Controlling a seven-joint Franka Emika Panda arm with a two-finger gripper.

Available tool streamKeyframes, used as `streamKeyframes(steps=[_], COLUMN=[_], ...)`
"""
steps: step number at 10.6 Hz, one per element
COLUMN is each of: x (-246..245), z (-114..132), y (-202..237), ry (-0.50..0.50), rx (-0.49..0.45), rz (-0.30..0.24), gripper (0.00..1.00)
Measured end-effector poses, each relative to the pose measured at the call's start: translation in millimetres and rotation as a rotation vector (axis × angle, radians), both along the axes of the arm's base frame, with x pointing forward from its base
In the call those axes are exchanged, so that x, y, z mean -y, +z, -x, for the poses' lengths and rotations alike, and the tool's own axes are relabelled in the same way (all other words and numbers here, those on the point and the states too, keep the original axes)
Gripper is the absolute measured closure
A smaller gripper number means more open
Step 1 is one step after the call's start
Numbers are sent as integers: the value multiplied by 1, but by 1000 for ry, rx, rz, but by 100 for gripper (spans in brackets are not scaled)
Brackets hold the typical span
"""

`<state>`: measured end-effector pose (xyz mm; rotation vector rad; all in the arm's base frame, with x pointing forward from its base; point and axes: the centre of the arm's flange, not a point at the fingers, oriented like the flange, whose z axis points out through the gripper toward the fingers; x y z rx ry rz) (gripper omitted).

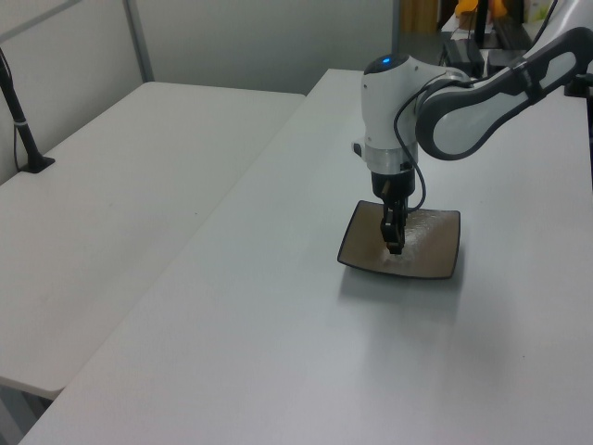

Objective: Strawberries on a ceramic plate
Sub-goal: 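Lower the strawberry onto the plate and open the gripper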

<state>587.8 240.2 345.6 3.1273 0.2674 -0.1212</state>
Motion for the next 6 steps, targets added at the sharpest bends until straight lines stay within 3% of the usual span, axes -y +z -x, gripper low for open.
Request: streamKeyframes(steps=[3, 6], x=[3, 3], z=[-3, -8], y=[-3, 10], ry=[-15, -20], rx=[9, 34], rz=[-3, -11], gripper=[56, 13])
